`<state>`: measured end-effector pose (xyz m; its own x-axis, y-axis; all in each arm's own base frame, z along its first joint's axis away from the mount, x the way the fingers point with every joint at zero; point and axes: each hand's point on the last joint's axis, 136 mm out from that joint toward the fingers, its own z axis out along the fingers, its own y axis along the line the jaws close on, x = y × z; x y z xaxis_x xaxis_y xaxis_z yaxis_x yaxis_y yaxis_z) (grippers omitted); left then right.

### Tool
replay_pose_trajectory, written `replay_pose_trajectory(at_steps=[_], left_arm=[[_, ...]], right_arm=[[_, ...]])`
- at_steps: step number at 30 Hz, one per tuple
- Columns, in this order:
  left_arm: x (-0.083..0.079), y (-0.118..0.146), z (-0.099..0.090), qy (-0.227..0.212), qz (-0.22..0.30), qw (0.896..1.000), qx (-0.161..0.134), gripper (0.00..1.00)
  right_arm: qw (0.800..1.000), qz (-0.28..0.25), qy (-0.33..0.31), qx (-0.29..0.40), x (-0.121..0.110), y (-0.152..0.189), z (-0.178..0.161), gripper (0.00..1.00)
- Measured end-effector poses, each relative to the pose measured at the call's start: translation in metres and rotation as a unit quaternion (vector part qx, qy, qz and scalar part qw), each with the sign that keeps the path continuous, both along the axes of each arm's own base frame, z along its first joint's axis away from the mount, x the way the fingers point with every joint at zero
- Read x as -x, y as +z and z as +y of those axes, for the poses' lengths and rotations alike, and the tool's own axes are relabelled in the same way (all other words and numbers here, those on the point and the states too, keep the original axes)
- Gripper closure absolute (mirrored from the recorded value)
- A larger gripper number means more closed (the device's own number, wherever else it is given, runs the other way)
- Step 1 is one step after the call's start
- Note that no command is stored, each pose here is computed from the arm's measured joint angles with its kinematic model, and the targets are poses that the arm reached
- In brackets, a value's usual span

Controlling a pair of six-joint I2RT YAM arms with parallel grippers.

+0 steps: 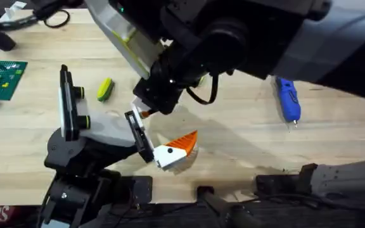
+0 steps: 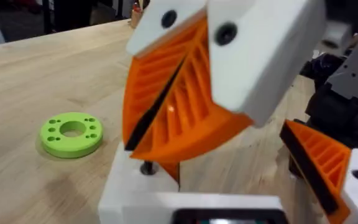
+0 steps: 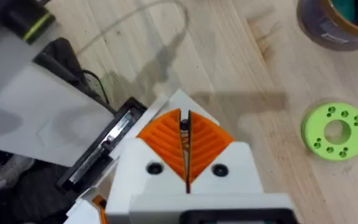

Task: Pick up the gripper from the table and insert it into the empty holder that is missing its gripper. Then pick up a screw, insert it into the mounting hole, and use the screwdriver to tighten it. Finally, clean up the table by picking up the vegetable and placing it into the bucket.

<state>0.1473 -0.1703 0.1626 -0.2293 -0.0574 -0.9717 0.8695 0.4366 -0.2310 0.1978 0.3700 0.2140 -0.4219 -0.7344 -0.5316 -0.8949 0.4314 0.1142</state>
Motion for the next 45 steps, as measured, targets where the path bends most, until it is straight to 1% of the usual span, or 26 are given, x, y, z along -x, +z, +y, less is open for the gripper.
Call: replay_pose_trajectory(at_steps=[8, 19, 30, 36, 39, 45], left_arm=[[0.000, 0.000, 0.000, 0.000, 0.001, 1.000, 0.001, 0.017], [0.000, 0.000, 0.000, 0.001, 0.003, 1.000, 0.001, 0.017], [0.000, 0.000, 0.000, 0.000, 0.002, 1.000, 0.001, 0.017], [0.001, 0.000, -0.001, -0.004, 0.006, 1.000, 0.003, 0.017], [0.001, -0.002, -0.001, -0.003, 0.020, 1.000, 0.006, 0.017], [0.001, -0.002, -0.001, -0.004, 0.024, 1.000, 0.007, 0.017]], right_arm=[[1.000, -0.001, -0.001, 0.001, 0.000, 0.000, 0.000, 0.999], [1.000, 0.011, -0.001, 0.019, 0.004, -0.004, -0.008, 0.999], [1.000, 0.003, -0.001, 0.006, 0.000, -0.002, -0.001, 0.999], [1.000, 0.005, -0.001, 0.010, -0.004, -0.009, 0.006, 0.999], [1.000, 0.010, -0.001, 0.018, -0.006, -0.017, 0.008, 0.999], [1.000, 0.013, -0.004, 0.021, -0.005, -0.018, 0.007, 0.999]])
